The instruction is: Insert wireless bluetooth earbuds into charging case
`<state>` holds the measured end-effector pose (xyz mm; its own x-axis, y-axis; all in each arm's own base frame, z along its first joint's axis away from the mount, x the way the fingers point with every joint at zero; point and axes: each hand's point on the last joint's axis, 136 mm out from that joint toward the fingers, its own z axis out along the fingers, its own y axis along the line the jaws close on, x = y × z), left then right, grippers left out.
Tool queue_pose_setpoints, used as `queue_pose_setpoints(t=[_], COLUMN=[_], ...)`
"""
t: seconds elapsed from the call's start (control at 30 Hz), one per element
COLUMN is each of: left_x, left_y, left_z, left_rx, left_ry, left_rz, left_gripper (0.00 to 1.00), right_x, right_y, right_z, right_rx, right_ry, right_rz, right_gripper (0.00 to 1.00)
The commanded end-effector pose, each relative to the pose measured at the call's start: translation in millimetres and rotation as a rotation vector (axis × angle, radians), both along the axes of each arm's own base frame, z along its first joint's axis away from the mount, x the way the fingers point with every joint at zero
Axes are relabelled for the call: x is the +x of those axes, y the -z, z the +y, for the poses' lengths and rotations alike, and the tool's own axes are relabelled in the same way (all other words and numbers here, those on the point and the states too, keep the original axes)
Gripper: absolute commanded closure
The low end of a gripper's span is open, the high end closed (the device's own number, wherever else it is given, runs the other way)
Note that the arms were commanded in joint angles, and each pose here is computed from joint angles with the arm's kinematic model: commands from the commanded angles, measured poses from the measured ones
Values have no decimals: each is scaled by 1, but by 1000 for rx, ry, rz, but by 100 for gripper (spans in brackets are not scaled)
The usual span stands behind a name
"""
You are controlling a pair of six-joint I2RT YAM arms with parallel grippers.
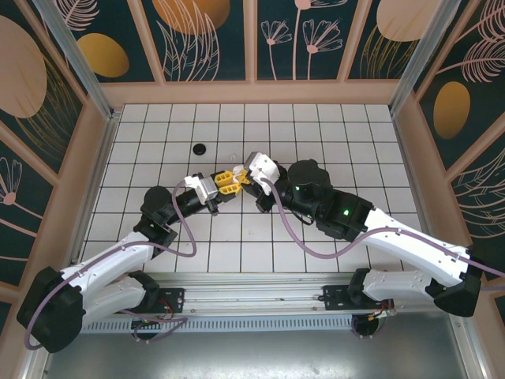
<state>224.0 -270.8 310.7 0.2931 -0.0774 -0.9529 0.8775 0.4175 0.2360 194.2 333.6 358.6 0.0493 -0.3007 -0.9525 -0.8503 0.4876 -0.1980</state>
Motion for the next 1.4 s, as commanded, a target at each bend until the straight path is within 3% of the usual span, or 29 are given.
queue_pose_setpoints(t=[0.0,1.37], left_x=[-1,3], left_y=[-12,-14], left_z=[3,7], left_rx=[-34,-43], left_ry=[-8,-41], left_rz=[-23,-10], left_gripper=[100,100], right_x=[1,9], right_y=[-29,-5], right_z=[-5,5], right_rx=[72,10], right_ry=[26,39], right_rz=[-54,-25], right_gripper=[98,98])
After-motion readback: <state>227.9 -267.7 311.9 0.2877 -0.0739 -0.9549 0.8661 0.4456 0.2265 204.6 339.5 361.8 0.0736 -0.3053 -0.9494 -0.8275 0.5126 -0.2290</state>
